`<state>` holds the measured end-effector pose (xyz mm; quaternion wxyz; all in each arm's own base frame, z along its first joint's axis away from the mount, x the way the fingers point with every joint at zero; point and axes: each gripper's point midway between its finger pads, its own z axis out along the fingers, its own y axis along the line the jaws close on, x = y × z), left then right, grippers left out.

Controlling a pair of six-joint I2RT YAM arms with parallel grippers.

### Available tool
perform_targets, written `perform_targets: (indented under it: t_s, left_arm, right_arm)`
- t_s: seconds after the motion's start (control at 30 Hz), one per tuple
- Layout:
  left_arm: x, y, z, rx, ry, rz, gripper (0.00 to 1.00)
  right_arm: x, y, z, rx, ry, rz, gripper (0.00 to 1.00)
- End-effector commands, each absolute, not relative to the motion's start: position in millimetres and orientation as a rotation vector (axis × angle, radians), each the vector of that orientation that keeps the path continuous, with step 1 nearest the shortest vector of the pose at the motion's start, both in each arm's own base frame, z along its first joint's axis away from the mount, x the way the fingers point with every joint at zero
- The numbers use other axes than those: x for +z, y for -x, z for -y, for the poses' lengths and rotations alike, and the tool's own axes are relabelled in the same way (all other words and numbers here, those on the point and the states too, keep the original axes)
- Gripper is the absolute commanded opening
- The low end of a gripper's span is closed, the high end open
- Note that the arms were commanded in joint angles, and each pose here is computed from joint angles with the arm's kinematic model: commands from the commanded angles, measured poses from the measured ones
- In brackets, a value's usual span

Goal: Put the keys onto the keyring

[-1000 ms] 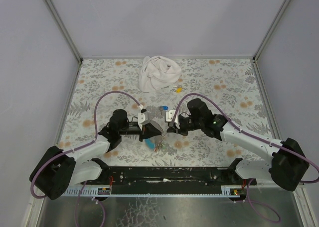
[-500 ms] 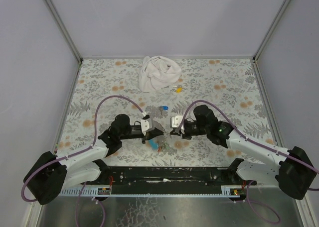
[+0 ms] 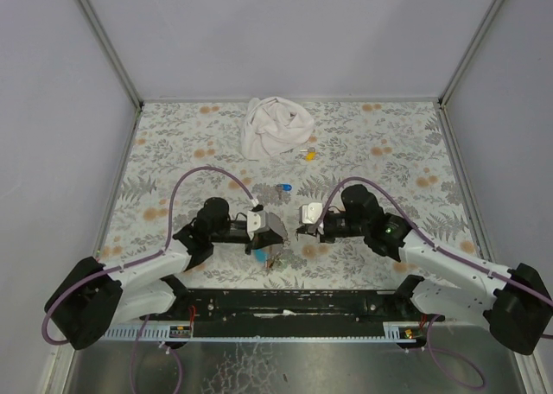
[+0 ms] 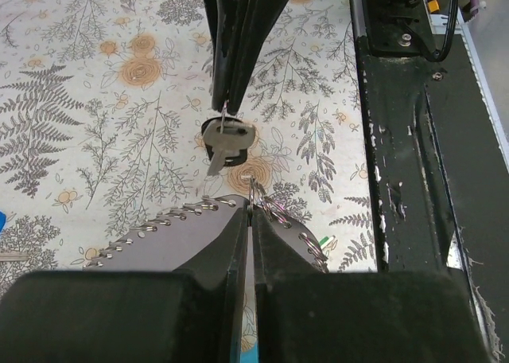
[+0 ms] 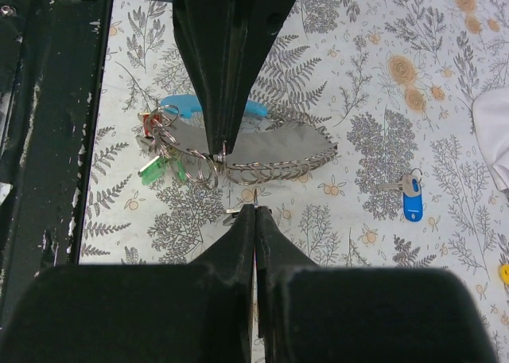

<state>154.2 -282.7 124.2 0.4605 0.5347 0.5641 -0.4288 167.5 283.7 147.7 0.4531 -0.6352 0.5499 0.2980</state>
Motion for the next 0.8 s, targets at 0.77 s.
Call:
perform_targets:
  t_s: [0.77]
  left_arm:
    - [147,-154,290,-1.044,-1.364,-1.290,0.00]
  right_arm:
    - [141,-158,-299,0.708,1.569,-1.293,0.00]
